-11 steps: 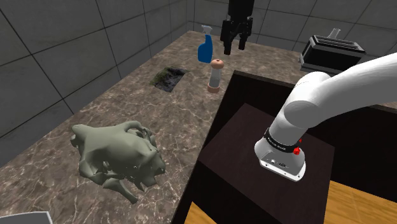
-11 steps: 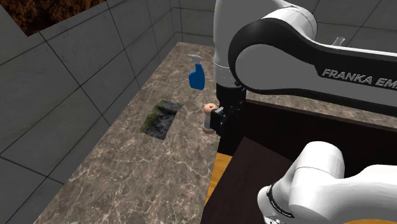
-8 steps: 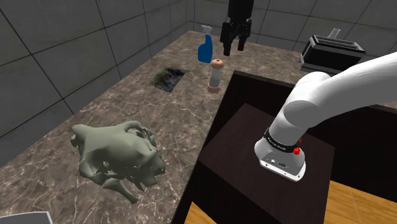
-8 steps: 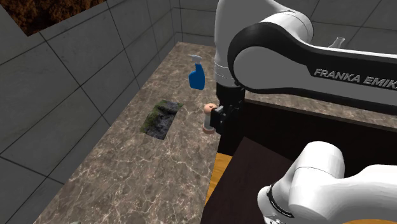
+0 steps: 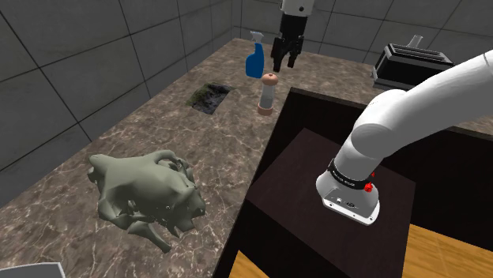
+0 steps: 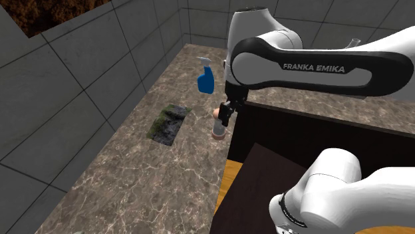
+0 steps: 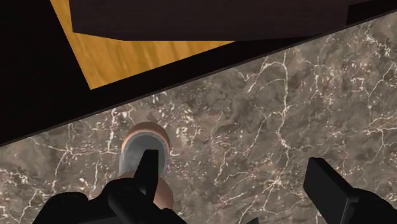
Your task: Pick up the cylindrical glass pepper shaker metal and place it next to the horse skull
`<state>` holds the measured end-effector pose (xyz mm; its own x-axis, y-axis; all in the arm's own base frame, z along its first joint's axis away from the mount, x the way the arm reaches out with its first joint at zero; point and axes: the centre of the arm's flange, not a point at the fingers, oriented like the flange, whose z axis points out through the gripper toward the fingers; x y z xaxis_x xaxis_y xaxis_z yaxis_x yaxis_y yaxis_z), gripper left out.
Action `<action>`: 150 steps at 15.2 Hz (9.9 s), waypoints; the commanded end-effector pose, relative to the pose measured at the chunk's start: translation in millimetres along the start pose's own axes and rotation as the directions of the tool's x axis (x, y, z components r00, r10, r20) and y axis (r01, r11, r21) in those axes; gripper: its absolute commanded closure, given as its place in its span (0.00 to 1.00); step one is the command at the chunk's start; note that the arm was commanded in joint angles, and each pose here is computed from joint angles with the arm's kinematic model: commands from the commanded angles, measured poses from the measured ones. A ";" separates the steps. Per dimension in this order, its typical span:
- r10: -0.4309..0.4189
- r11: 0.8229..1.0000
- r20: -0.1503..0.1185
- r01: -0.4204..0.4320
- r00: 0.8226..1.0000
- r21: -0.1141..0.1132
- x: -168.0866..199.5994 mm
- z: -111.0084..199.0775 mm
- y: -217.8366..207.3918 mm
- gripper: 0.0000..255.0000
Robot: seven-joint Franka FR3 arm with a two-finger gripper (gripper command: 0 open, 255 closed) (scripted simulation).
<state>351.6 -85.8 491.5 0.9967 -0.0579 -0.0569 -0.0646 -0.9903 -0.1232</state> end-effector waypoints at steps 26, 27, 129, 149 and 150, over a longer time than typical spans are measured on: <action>-0.042 0.998 -0.089 0.046 0.995 0.042 62.4 84.4 81.4 1.00; -0.042 0.998 -0.089 0.046 0.995 0.042 62.4 84.4 81.4 1.00; -0.042 0.998 -0.089 0.046 0.995 0.042 -93.0 -182.0 -368.4 1.00; -0.042 0.998 -0.089 0.046 0.995 0.042 -175.9 -146.7 -616.5 1.00; -0.042 0.998 -0.089 0.046 0.995 0.042 -180.0 -144.9 -628.9 1.00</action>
<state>221.9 516.9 723.7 0.9992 -0.0204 0.0344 -0.0144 -0.9859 -0.1664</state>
